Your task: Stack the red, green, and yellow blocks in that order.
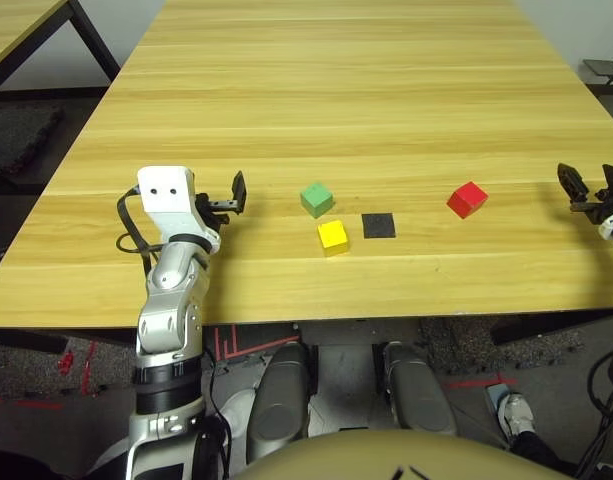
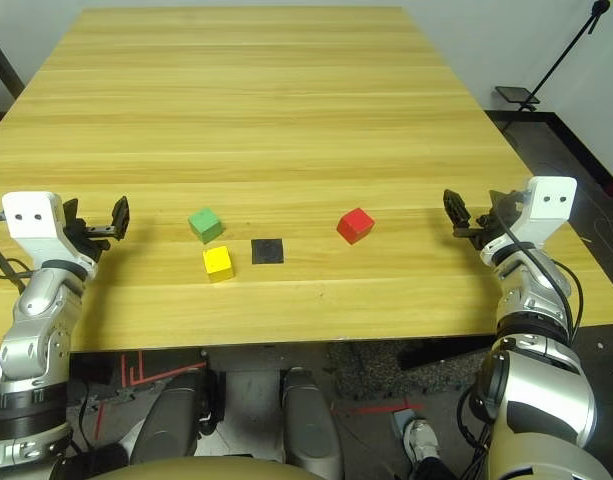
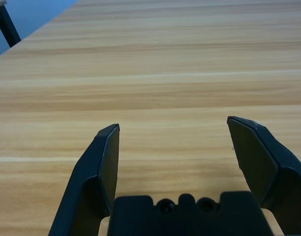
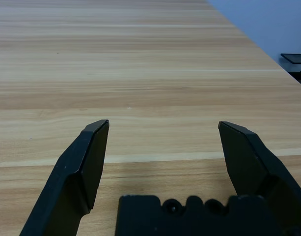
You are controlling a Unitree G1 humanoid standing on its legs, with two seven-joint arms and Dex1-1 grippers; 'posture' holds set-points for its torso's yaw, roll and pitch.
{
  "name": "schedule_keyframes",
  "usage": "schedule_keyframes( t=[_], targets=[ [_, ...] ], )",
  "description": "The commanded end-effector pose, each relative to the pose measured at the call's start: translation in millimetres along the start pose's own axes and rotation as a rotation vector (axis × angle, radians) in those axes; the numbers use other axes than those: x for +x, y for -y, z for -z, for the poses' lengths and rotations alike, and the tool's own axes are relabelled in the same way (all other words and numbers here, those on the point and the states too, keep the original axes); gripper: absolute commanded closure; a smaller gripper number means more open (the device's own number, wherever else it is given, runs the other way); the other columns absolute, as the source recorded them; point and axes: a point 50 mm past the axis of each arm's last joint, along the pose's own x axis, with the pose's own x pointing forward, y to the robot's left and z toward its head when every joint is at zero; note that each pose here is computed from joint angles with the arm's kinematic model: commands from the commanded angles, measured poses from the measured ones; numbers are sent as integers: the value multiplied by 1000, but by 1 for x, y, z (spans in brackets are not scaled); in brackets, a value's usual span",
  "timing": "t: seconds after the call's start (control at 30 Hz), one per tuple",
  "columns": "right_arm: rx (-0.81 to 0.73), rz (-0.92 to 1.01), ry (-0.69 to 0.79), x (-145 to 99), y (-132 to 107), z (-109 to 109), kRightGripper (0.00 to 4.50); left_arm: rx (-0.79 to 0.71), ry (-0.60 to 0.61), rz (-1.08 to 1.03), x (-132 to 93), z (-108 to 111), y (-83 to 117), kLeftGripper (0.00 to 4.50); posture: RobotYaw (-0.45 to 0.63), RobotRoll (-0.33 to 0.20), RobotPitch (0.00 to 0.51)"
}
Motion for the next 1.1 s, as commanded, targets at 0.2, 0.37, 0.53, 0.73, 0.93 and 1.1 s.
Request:
schedule_keyframes(
  t=[0.2,0.37,0.53,0.73,0.93,1.1],
  targets=[
    [-53,-117,-22,8,-8,-14,0,-12,-9,51,4,-11,-7,30,140,-138,141],
    [-36,-477,-110,13,-64,-40,0,17,31,282,10,-48,-1,30,159,-152,133],
    [-16,-703,-270,-10,-117,-46,0,50,-20,585,9,-65,17,30,197,-160,100],
    [-141,-746,-444,-11,-121,-31,0,192,-129,944,2,-61,46,30,219,-159,94],
    [-215,-728,-415,3,-114,-31,0,187,-145,938,2,-61,48,30,239,-170,101],
    [-231,-725,-411,11,-111,-32,0,177,-168,918,-3,-53,47,30,253,-178,106]
  ],
)
